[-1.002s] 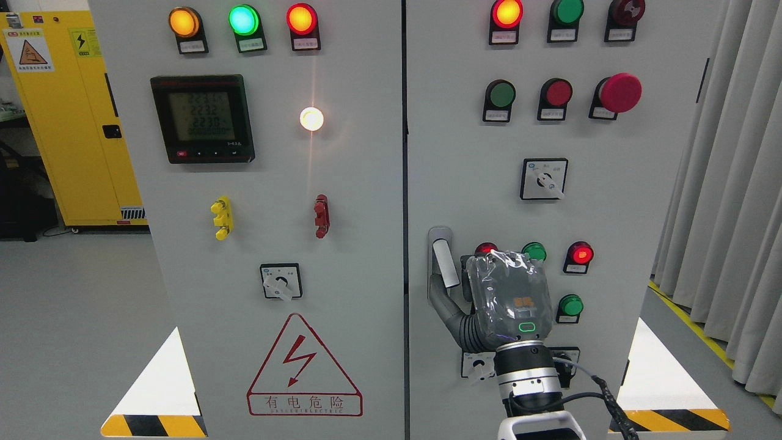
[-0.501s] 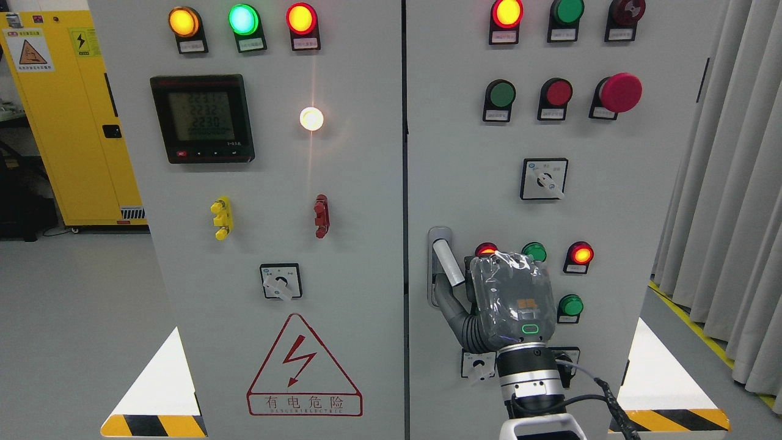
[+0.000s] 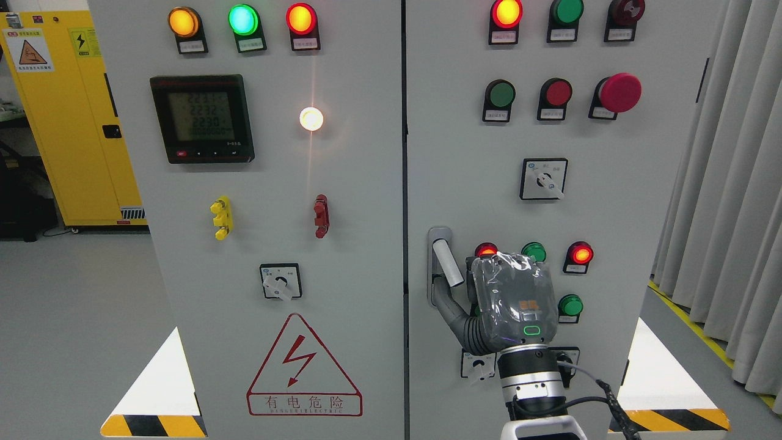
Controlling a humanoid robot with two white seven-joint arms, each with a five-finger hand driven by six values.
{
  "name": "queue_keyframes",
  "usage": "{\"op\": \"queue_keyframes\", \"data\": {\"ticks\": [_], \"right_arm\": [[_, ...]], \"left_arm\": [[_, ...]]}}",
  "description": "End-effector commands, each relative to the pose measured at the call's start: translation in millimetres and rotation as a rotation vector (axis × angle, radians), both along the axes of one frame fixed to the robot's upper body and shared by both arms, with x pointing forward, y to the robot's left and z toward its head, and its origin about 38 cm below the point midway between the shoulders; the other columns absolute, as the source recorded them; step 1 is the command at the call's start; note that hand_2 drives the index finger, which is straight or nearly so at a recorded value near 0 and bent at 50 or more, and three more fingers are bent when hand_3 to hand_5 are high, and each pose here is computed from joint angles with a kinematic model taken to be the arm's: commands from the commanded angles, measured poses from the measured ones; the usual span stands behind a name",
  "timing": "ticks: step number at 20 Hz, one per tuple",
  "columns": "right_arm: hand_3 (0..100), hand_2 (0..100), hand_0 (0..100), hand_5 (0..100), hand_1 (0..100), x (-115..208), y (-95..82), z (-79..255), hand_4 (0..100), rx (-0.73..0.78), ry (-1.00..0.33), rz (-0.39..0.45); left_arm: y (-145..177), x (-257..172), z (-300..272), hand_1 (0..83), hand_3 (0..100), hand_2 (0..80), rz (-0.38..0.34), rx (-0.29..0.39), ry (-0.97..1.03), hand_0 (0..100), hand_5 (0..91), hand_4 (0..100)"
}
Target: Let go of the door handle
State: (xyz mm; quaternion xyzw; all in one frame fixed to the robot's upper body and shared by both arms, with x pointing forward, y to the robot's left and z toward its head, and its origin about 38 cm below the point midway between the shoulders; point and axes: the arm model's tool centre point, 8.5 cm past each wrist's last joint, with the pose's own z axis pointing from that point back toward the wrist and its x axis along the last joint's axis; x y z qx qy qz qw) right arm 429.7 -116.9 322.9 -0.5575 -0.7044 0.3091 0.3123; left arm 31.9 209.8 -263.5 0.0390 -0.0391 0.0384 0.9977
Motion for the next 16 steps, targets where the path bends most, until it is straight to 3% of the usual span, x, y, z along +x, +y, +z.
{"op": "queue_keyframes", "data": {"ticks": [1, 16], "right_arm": [[100, 91, 41, 100, 38, -1.6, -0.6, 0.8, 100, 0.004, -0.004, 0.0], [100, 91, 36, 100, 37, 0.1, -10.1, 2.1, 100, 0.018, -0.005, -0.029]], "left_arm": [[-0.4, 4.2, 0.0, 55.6, 0, 0.0, 0.0, -0.001, -0.012, 12, 0.0, 0], [-0.4, 4.2, 0.0, 55.6, 0, 0.0, 0.0, -0.001, -0.012, 12, 0.0, 0]]}}
